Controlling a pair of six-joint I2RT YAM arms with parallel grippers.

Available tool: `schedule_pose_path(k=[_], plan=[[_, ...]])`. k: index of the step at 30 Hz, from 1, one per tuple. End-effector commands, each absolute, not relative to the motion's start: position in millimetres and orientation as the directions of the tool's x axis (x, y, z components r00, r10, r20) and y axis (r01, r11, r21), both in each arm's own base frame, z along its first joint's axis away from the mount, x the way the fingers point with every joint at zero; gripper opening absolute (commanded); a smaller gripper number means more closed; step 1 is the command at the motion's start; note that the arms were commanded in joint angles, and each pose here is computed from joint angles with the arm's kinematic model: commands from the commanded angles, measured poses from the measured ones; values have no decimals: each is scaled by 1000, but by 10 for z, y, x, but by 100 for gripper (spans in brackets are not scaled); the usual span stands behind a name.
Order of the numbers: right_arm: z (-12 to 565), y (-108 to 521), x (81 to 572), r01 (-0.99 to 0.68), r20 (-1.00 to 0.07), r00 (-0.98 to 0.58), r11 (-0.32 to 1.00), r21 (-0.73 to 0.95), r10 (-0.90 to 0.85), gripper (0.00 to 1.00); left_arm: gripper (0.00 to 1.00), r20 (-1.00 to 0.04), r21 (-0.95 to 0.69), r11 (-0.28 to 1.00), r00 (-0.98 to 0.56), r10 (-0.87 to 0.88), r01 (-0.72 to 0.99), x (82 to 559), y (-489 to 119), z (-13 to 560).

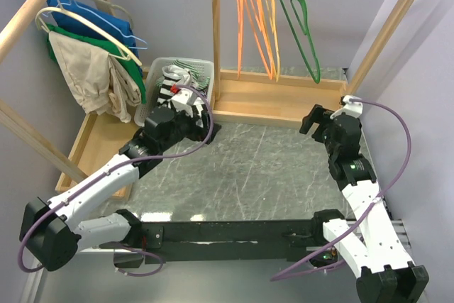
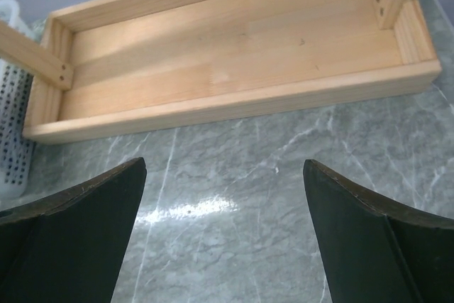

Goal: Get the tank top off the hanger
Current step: Reset both arms

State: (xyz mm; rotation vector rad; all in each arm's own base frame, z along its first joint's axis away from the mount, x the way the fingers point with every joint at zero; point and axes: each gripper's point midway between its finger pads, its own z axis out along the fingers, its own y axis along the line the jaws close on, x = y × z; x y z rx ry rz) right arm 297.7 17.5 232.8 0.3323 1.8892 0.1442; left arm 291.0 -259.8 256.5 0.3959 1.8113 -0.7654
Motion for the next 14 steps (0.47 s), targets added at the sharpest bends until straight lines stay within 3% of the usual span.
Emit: schedule_pose_path(k=[1, 14], plan=[[2343, -17, 2985, 249, -921, -210, 929, 274, 328, 100, 96, -964, -261, 819, -175, -199, 511, 3084, -2281, 3005], [2307, -377, 2896, 384, -950, -1, 877, 288, 312, 100, 96, -961, -257, 865, -208, -182, 430, 2994, -2040, 2670]])
